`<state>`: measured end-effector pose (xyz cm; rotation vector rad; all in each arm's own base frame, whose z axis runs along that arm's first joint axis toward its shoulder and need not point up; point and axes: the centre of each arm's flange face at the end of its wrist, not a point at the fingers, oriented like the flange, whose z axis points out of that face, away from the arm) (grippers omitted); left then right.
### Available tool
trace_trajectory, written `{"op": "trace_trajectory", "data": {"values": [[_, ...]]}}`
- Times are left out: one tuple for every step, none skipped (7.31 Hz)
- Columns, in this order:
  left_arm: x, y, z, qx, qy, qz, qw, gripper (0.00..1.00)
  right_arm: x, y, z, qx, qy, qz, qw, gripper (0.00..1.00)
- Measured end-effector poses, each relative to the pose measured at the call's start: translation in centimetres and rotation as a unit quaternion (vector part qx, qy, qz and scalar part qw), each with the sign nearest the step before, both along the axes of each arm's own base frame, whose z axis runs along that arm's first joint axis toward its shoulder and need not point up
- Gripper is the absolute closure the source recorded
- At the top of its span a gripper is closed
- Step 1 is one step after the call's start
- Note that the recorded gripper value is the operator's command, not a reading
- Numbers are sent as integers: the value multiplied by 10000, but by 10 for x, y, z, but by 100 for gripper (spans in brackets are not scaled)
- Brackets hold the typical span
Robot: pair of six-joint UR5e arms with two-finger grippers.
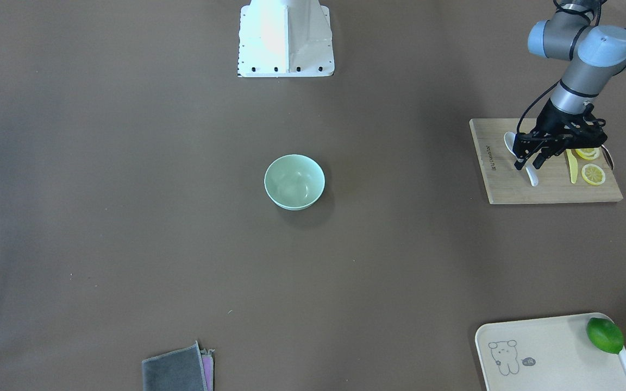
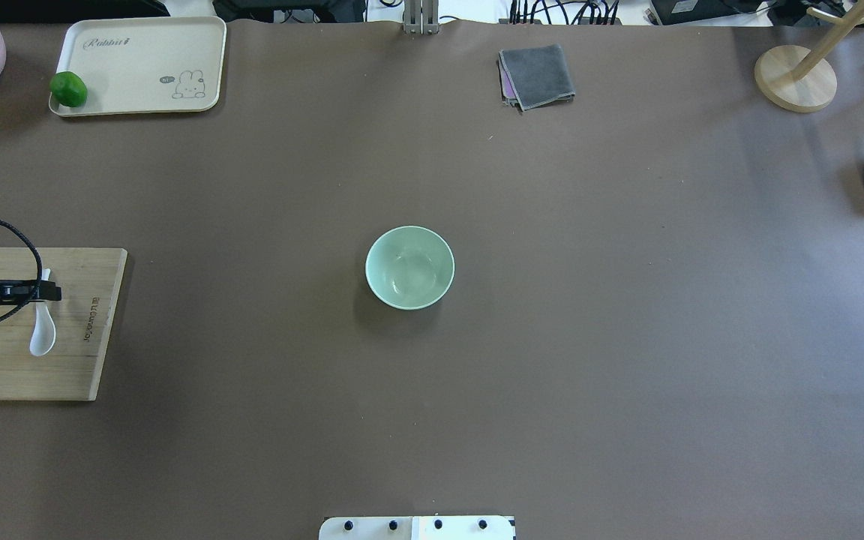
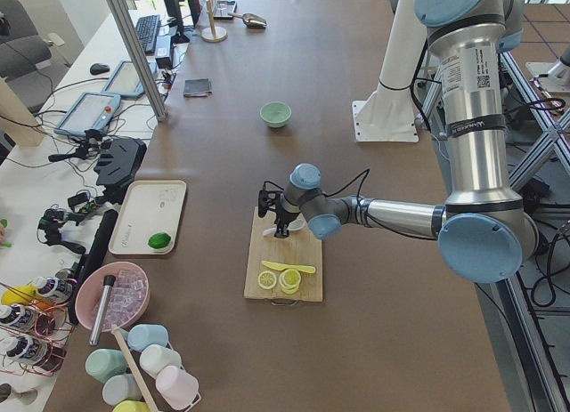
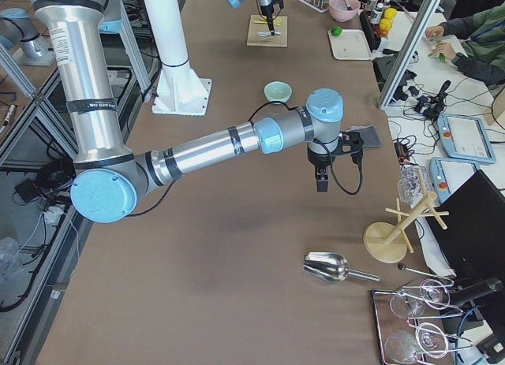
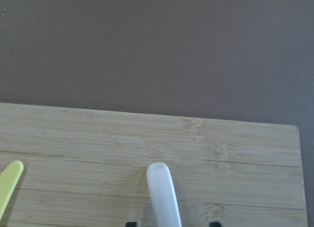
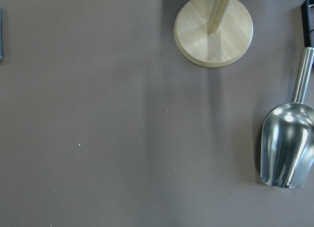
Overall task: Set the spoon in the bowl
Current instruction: 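Lower the left gripper onto the white spoon on the cutting board, then close the left gripper on the spoon handle and lift it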
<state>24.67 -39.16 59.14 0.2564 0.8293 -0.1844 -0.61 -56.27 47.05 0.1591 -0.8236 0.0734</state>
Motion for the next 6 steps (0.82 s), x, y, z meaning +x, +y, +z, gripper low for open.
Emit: {"op": "trace_trajectory", "data": {"values": [[1,0,-1,1,9,8,10000,100,0,0,0,2,7,4,10000,0],[3,-1,-8,42,70,22,10000,100,0,0,0,6,17,4,10000,0],[7,-4,-25,100,232,82,9996,100,0,0,1,10,32,-3,10000,0],[15,-7,-52,139,495,198,9985,100,1,2,4,1,47,-14,10000,0],[28,-17,-84,114,787,213,9966,100,1,6,9,-21,56,-25,10000,0],[47,-34,-121,-15,1071,73,9942,100,3,11,15,-56,64,-23,10000,0]]}}
